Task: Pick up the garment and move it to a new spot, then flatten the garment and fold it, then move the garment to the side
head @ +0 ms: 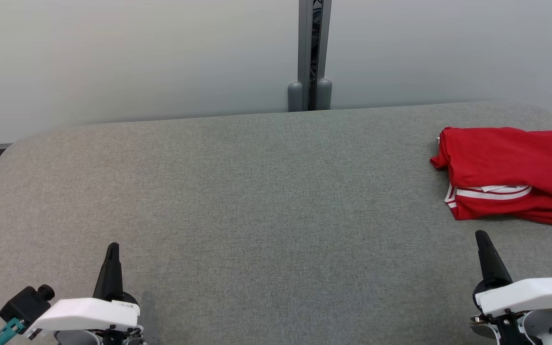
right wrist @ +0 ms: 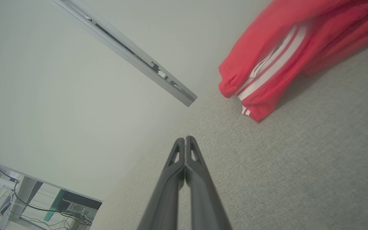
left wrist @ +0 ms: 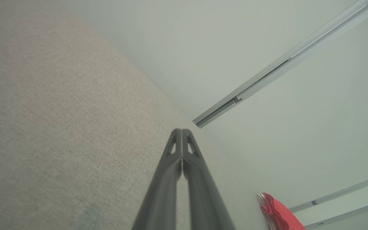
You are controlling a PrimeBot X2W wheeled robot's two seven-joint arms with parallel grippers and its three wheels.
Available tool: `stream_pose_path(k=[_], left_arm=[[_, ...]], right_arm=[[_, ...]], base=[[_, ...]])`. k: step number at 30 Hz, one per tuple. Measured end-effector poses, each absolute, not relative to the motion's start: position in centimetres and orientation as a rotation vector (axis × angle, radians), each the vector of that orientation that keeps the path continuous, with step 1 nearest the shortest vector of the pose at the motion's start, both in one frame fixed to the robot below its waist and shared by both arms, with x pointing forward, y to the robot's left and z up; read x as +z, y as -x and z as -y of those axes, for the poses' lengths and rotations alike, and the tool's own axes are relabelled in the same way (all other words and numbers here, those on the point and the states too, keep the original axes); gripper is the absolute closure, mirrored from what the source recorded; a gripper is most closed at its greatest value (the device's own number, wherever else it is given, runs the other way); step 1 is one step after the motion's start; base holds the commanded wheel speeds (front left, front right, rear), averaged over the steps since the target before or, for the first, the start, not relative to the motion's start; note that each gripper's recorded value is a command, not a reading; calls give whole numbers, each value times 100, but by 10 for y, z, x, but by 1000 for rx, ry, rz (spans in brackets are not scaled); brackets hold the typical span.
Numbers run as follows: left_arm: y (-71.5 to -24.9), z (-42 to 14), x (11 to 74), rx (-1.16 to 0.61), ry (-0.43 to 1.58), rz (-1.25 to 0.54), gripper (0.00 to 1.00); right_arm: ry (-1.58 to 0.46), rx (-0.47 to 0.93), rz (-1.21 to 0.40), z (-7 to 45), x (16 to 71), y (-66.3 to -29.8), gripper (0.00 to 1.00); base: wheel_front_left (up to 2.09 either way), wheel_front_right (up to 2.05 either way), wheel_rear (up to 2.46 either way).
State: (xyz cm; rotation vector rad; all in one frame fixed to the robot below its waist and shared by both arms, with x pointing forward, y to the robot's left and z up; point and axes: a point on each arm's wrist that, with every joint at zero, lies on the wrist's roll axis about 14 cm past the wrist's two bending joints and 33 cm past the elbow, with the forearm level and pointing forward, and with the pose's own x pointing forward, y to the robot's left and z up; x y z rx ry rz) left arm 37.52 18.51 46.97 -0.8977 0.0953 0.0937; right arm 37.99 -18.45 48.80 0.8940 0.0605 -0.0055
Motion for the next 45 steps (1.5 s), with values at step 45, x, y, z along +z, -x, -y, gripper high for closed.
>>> stream_pose_path(k=[45], left_arm=[[-401, -191, 496, 61, 1338, -39, 100]], right_arm=[[-1331, -17, -44, 198, 504, -406, 100]], base=[[0, 0, 0]])
